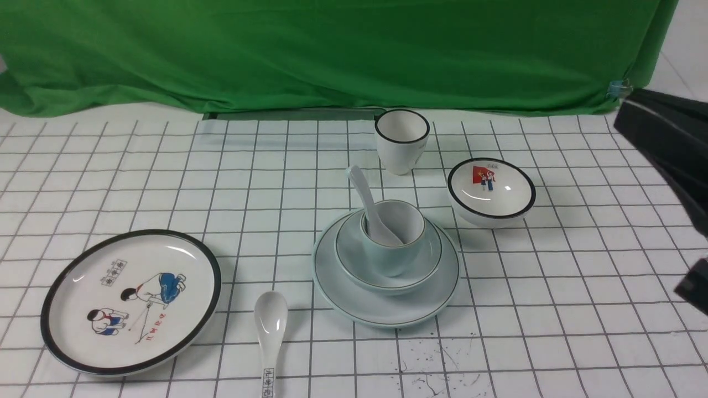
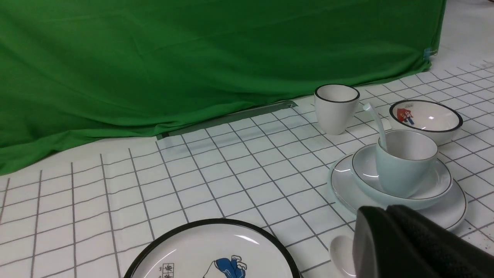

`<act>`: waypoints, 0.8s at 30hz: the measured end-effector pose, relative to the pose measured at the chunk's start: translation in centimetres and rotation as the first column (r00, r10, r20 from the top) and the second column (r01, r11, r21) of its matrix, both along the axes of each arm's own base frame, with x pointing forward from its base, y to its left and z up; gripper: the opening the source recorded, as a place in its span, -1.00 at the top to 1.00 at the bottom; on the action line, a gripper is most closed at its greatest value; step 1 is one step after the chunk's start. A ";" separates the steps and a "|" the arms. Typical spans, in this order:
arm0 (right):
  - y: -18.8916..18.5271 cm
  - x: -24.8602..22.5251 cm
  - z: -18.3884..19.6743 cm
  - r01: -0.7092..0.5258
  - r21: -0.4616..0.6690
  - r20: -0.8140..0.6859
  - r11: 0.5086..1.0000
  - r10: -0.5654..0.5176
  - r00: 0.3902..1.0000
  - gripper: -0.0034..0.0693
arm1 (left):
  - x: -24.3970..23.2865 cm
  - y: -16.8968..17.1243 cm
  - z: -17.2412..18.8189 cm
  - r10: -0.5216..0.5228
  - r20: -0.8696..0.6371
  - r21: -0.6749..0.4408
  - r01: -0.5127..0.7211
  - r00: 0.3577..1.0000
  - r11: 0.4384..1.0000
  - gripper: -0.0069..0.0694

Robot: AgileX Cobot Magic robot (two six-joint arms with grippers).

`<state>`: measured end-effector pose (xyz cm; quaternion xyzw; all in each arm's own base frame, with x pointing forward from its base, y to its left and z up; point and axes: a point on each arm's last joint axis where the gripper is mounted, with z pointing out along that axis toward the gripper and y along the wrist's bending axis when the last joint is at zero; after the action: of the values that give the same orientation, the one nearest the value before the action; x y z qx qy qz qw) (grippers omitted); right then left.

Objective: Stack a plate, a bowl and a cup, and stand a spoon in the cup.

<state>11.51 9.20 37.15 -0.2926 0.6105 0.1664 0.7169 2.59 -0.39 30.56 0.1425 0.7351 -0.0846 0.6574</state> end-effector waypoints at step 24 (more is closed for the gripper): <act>-1.4 -1.3 -2.3 0.019 0.002 -0.003 1.000 -0.019 1.000 0.87 | 0.0 0.0 0.0 0.000 0.000 0.001 0.000 1.000 1.000 0.90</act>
<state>10.21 7.84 34.86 -0.2859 0.6142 0.1605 0.7178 2.59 -0.38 30.57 0.1426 0.7351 -0.0842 0.6575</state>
